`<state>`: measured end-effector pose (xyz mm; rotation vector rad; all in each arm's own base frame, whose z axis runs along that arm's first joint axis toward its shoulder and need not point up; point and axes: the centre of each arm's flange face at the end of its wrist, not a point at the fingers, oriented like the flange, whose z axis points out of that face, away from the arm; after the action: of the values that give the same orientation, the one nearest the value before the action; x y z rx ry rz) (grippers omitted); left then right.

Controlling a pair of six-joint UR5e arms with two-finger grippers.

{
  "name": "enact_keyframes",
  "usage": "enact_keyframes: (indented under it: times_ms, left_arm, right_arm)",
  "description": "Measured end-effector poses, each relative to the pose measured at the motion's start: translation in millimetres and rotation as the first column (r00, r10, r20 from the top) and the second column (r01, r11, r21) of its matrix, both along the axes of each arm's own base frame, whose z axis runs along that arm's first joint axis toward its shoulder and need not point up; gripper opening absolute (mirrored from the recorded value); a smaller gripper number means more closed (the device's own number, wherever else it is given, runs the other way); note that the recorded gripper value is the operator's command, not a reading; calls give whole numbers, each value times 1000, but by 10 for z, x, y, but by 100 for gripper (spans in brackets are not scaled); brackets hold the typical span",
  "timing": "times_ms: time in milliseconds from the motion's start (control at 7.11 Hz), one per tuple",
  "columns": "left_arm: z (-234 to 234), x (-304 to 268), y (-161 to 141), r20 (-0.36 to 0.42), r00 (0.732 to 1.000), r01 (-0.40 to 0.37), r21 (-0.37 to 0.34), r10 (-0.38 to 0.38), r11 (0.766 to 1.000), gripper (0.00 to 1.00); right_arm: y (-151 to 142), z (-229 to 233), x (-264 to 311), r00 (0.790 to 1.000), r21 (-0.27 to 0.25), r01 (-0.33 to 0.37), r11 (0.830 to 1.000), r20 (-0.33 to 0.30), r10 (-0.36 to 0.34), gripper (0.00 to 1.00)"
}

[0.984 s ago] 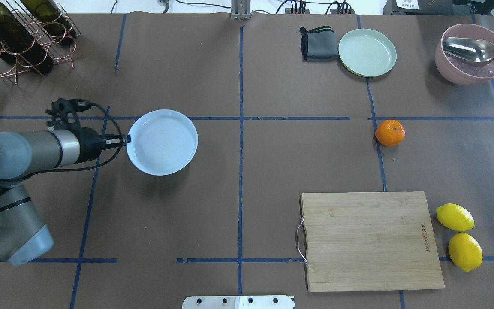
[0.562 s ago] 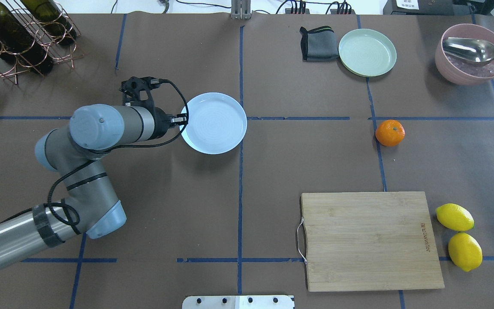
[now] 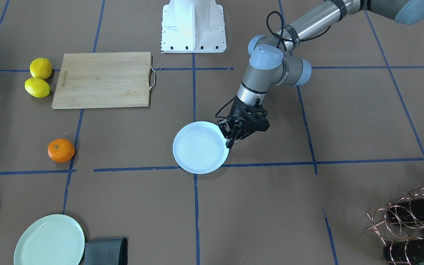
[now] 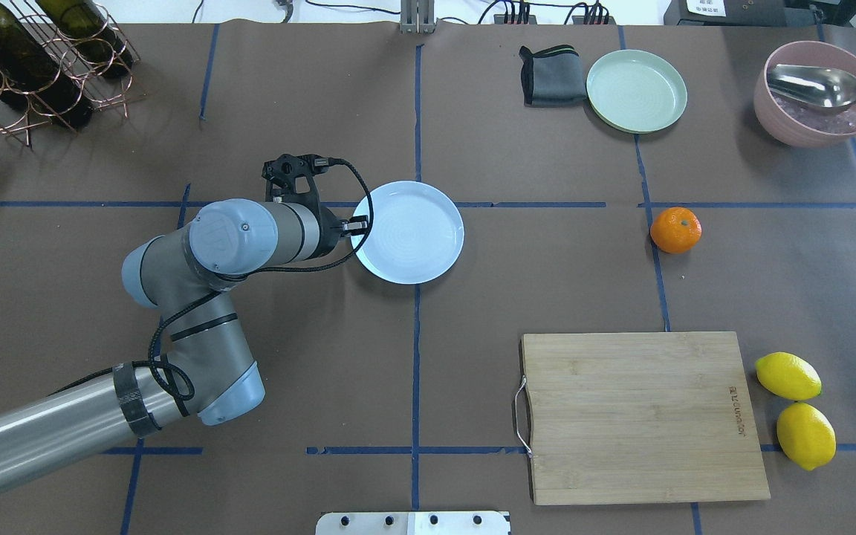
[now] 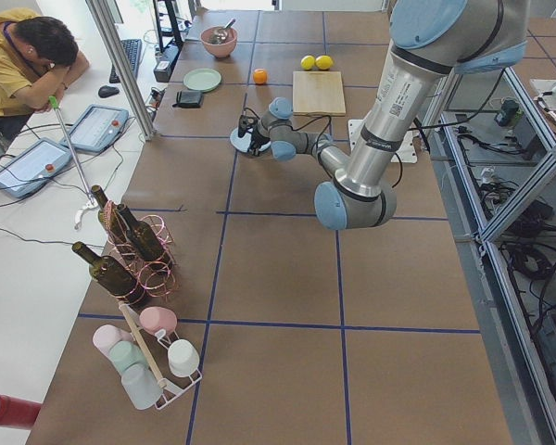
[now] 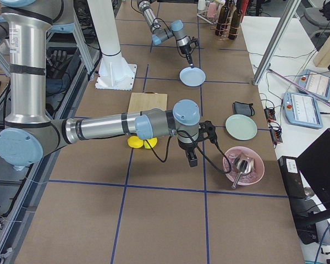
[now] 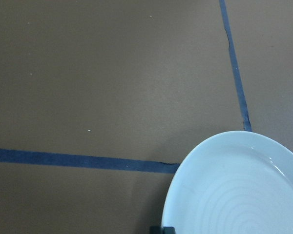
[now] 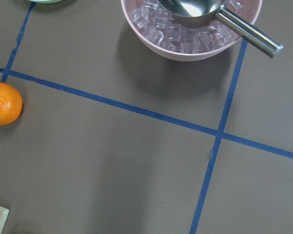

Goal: Pick orange to plate

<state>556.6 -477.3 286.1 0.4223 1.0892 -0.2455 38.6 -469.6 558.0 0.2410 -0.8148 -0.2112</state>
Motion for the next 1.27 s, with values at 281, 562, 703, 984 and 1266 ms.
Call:
enact_keyframes:
  times_ms: [281, 562, 703, 984, 1266]
  left_arm:
    - [-62, 84, 91, -8, 1000, -17, 8, 17, 1000, 6]
    - [-80, 135, 169, -11, 999, -30, 13, 31, 999, 100]
    - [-77, 133, 185, -11, 999, -33, 15, 33, 999, 100]
    - [-171, -51, 168, 20, 998, -55, 75, 54, 996, 100]
    - [-188, -869, -80, 165, 978, -154, 170, 127, 973, 100]
  right_arm:
    - [0, 12, 0, 1000, -2, 0, 1000, 0, 0, 100]
    - [-1, 25, 0, 1000, -5, 0, 1000, 0, 0, 100]
    - [-1, 25, 0, 1000, -4, 0, 1000, 0, 0, 100]
    - [-8, 12, 0, 1000, 9, 0, 1000, 0, 0, 100]
    - [-23, -23, -1, 1000, 20, 0, 1000, 1, 0, 100]
